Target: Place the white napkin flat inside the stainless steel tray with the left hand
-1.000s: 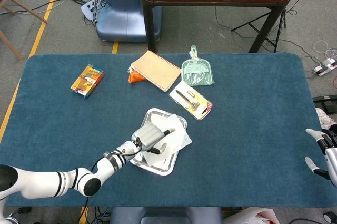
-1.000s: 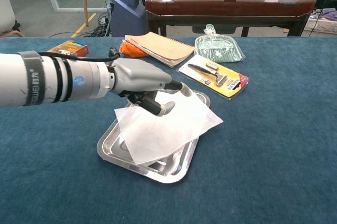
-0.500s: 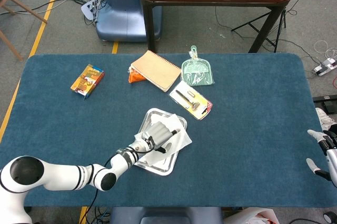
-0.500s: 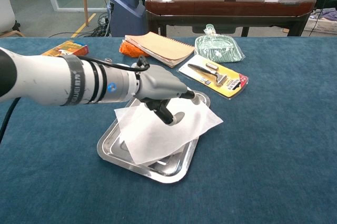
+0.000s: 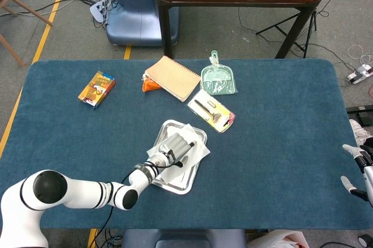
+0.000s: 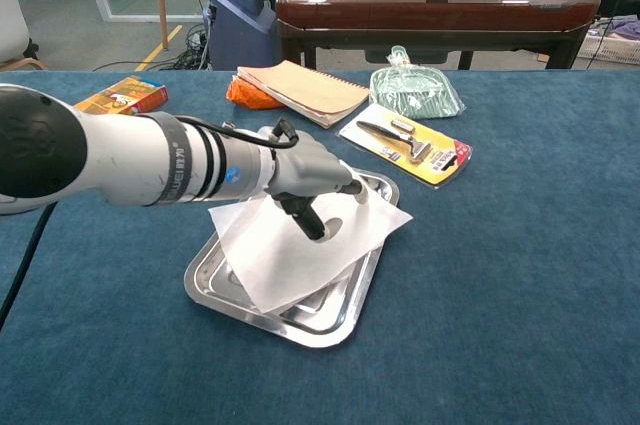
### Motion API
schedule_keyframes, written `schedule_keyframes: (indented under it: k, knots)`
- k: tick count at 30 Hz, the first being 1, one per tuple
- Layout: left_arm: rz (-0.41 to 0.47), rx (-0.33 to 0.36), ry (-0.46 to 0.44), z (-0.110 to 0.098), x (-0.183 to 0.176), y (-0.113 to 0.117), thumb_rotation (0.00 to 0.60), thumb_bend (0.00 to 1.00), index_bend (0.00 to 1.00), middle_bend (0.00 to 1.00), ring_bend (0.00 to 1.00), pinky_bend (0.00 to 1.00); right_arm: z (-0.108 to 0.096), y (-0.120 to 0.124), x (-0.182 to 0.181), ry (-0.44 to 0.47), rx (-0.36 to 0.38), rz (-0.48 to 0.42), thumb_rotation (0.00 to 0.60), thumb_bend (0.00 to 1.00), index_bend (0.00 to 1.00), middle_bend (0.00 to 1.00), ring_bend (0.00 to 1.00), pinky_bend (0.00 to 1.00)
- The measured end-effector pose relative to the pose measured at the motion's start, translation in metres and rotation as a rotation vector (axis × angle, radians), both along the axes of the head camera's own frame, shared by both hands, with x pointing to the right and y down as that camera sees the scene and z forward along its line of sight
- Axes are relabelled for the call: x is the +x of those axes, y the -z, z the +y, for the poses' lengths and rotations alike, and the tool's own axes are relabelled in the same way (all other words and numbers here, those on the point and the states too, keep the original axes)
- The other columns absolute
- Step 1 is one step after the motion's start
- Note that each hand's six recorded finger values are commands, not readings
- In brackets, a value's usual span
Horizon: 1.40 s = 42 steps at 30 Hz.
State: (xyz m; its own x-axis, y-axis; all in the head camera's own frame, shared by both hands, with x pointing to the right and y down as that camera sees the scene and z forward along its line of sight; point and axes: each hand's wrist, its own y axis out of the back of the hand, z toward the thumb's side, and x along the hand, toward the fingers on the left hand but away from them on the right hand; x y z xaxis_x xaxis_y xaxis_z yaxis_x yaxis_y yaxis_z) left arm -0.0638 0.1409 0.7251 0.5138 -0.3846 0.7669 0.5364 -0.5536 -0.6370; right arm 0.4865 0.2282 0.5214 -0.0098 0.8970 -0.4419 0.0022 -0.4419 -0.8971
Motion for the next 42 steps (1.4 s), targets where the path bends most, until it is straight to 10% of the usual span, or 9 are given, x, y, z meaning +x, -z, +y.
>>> schedule_keyframes:
  k: [26, 42]
  knots:
    - [-0.249, 0.078, 0.015, -0.008, -0.039, -0.002, 0.196, 0.53, 0.11, 1.00, 1.00, 1.00, 0.000, 0.002, -0.006, 0.011, 0.008, -0.002, 0.600, 0.27, 0.21, 0.25, 0.14, 0.22]
    - [-0.180, 0.080, 0.058, -0.008, -0.049, 0.026, 0.175, 0.53, 0.11, 1.00, 0.99, 1.00, -0.002, 0.002, -0.011, 0.024, 0.013, -0.014, 0.600, 0.27, 0.21, 0.25, 0.14, 0.22]
